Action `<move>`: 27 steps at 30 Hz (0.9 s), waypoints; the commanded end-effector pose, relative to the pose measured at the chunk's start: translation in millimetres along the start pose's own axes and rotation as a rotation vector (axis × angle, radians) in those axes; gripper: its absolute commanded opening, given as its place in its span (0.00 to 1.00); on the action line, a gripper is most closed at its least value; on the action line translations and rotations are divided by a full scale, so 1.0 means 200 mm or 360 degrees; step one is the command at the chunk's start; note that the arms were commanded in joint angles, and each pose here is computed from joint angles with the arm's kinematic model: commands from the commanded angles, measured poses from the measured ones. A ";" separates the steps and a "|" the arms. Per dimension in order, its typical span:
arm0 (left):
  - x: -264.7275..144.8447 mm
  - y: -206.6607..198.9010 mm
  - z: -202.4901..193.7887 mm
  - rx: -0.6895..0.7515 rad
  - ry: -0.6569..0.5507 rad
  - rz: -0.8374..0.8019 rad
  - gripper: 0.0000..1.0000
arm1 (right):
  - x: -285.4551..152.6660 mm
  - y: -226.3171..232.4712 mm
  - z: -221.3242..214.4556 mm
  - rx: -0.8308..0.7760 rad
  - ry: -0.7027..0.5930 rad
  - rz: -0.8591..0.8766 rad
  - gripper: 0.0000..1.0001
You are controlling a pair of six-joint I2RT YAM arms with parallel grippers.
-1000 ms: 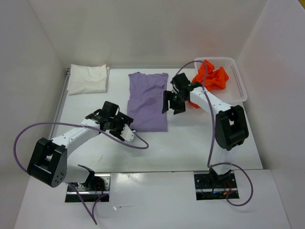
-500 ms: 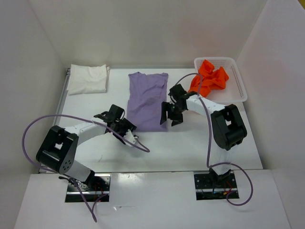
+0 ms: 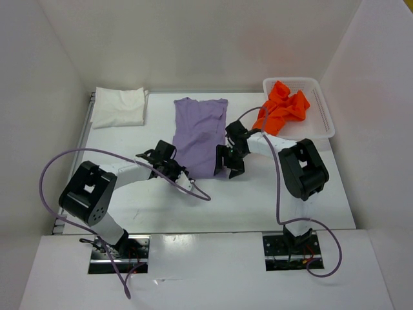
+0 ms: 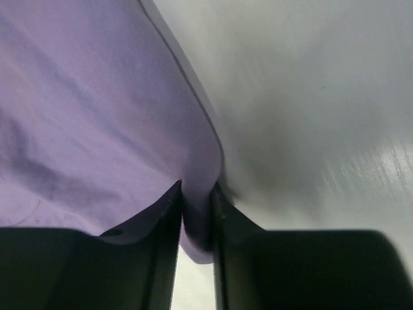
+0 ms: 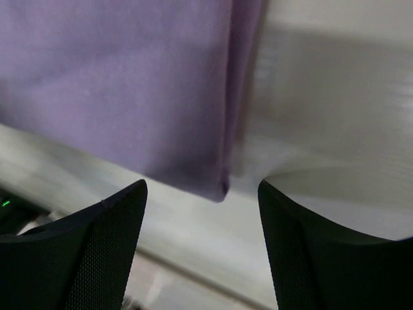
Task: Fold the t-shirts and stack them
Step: Grab one side of the 2/3 rectangular tshirt with both arms, then fold the long partially folded tshirt into a neat square
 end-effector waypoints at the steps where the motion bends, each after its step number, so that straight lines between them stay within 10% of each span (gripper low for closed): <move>1: 0.03 -0.06 0.00 -0.0076 -0.0034 -0.0090 0.28 | 0.08 0.01 -0.01 0.0014 0.0007 0.0020 0.75; 4: 0.03 -0.06 0.03 -0.0094 -0.0054 -0.0099 0.17 | 0.13 0.00 -0.01 0.0035 0.0018 0.0015 0.66; 12: 0.00 -0.10 0.03 -0.0181 -0.0048 -0.0134 0.12 | 0.13 0.03 -0.01 0.0036 0.0055 0.0090 0.00; 27: -0.32 -0.24 0.33 -0.0723 -0.0219 -0.0440 0.12 | -0.30 0.19 -0.49 -0.0274 0.0400 0.0170 0.00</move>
Point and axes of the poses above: each gripper's point midway between its finger pads, its own x axis out along the fingers, its own y axis along the line the jaws close on, z = x × y, the point moved 6 cm from there along -x, back along the fingers, and after that the axes turned 7 degrees about -x, right-handed, at the moved point
